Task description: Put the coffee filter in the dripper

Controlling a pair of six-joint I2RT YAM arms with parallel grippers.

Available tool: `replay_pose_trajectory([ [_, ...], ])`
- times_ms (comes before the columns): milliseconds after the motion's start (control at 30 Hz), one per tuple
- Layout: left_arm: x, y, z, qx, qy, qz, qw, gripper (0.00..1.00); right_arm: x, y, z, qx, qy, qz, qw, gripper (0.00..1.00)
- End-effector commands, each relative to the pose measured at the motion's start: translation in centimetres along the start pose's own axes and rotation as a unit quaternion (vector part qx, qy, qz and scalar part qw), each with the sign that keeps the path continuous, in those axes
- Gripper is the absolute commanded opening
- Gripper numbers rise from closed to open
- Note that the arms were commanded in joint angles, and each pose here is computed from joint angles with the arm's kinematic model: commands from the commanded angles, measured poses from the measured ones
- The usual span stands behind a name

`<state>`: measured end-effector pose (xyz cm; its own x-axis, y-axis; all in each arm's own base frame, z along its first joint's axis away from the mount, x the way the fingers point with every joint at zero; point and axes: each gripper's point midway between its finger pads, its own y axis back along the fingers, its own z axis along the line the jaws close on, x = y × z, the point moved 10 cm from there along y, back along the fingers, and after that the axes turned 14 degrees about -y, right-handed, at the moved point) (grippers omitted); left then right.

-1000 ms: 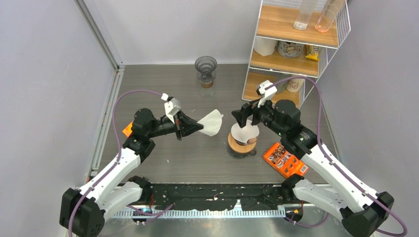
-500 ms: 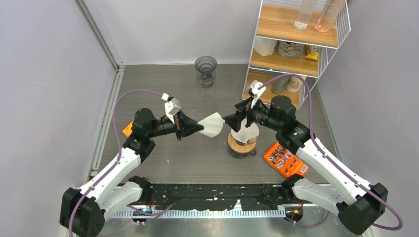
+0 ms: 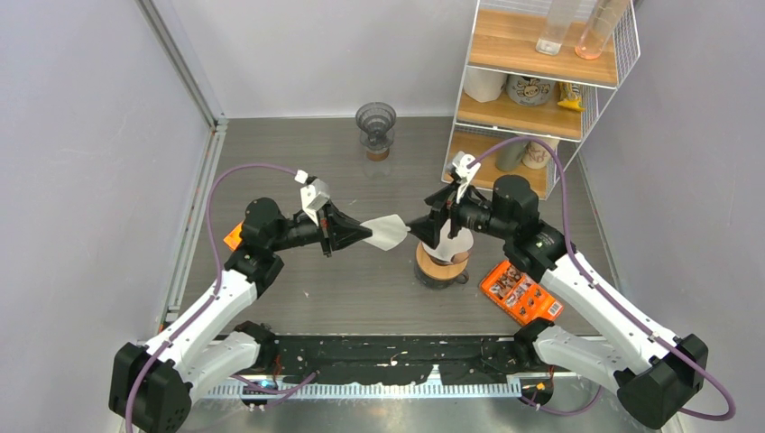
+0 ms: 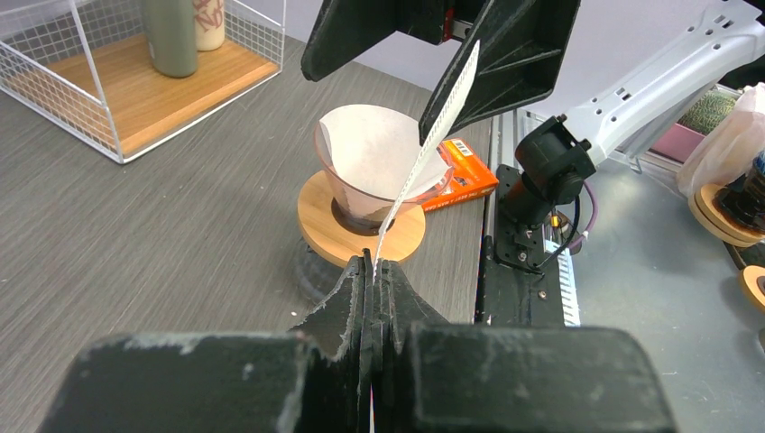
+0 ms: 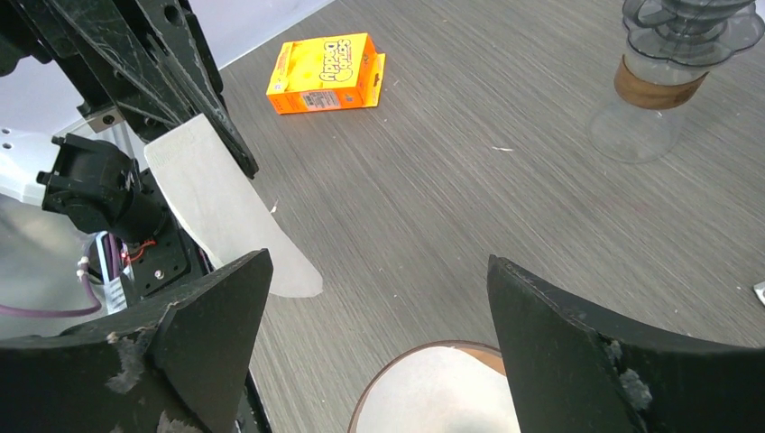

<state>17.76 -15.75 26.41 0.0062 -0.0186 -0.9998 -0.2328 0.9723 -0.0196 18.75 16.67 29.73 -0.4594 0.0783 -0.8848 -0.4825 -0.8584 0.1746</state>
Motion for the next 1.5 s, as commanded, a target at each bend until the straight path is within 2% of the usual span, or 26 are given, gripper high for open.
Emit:
replay_pose_trajectory([
  [0, -1.7, -0.2, 0.1, 0.000, -0.028, -0.026, 0.999, 0.00, -0.9, 0.8, 0.5, 0.002, 0.021, -0.014, 1.000, 0.95],
  [700, -1.6, -0.3, 0.0, 0.014, -0.025, -0.018, 0.999, 0.00, -1.6, 1.8, 1.3, -0.005, 0.030, -0.024, 0.999, 0.95],
  [1033, -1.6, -0.3, -0.2, 0.034, -0.028, -0.020, 0.999, 0.00, -2.3, 0.9, 1.2, -0.008, 0.027, -0.035, 0.999, 0.96],
  [1267, -1.6, -0.3, -0.2, 0.032, -0.026, -0.021, 0.999, 0.00, -2.2, 0.6, 1.6, -0.044, 0.022, -0.023, 0.999, 0.95],
  [1467, -1.7, -0.4, -0.3, 0.049, -0.030, -0.025, 0.998, 0.00, -2.2, 0.1, 1.1, -0.028, 0.015, -0.024, 0.999, 0.95],
])
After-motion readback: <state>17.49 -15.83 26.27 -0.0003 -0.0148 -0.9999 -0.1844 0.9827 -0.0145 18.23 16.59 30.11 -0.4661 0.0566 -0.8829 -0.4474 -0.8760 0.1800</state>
